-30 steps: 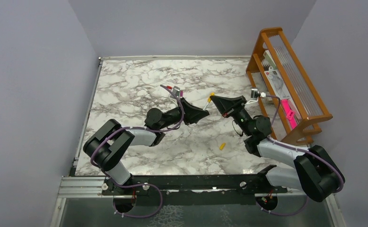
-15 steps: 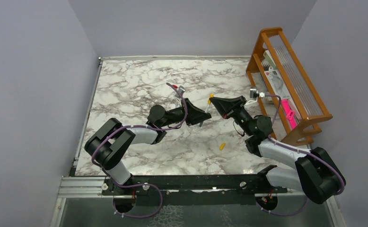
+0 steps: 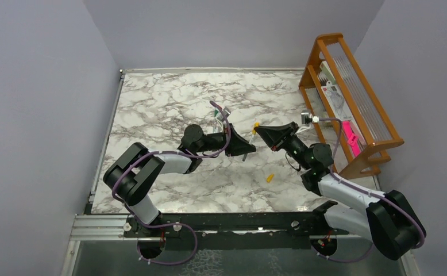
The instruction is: Insert the pens into the pen caps
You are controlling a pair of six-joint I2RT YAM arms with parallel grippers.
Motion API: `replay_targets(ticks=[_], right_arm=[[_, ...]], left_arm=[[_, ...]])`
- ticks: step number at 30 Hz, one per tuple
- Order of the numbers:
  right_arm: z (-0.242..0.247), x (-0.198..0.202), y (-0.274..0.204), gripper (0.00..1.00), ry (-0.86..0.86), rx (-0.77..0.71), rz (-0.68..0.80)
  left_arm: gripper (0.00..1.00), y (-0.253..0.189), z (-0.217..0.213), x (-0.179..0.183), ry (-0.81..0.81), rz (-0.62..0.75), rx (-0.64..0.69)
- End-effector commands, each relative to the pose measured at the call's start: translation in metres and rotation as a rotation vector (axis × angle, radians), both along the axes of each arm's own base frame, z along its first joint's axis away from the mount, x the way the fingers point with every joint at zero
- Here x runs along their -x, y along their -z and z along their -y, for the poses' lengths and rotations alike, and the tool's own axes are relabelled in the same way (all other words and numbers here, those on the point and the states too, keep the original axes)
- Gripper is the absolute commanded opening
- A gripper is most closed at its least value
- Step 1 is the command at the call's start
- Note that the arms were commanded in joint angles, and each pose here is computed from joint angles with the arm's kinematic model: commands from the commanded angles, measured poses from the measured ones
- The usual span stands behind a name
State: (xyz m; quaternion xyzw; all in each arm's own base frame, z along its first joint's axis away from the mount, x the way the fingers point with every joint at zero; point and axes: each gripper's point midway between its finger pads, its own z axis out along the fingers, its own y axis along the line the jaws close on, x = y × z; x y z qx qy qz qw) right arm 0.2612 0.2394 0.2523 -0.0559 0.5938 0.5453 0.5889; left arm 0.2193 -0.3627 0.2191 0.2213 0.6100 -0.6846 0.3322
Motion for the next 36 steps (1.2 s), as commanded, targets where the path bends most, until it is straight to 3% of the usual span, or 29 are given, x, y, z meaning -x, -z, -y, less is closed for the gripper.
replay_targets(ticks=[1,14,19,23,27,29,36], right_arm=[[-0.022,0.085,0.131,0.01,-0.384,0.342,-0.352],[-0.017,0.102,0.148,0.01,-0.431,0.365,-0.390],[-0.012,0.085,0.131,0.01,-0.332,0.370,-0.328],[0.000,0.057,0.094,0.02,-0.154,0.377,-0.239],[0.025,0.026,0.039,0.29,0.079,0.399,-0.100],[0.030,0.022,0.007,0.37,0.122,0.388,-0.016],[0.013,0.024,-0.065,0.52,0.056,0.315,0.154]], left_arm=[[0.00,-0.123,-0.028,-0.052,-0.244,0.288,0.304],[0.00,-0.139,-0.030,-0.053,-0.229,0.333,0.327],[0.00,-0.130,-0.029,-0.051,-0.221,0.340,0.298],[0.00,-0.104,-0.022,-0.051,-0.179,0.358,0.203],[0.00,-0.078,-0.019,-0.050,-0.159,0.387,0.110],[0.00,-0.071,-0.019,-0.048,-0.148,0.415,0.076],[0.00,-0.067,-0.023,-0.026,-0.060,0.572,0.045]])
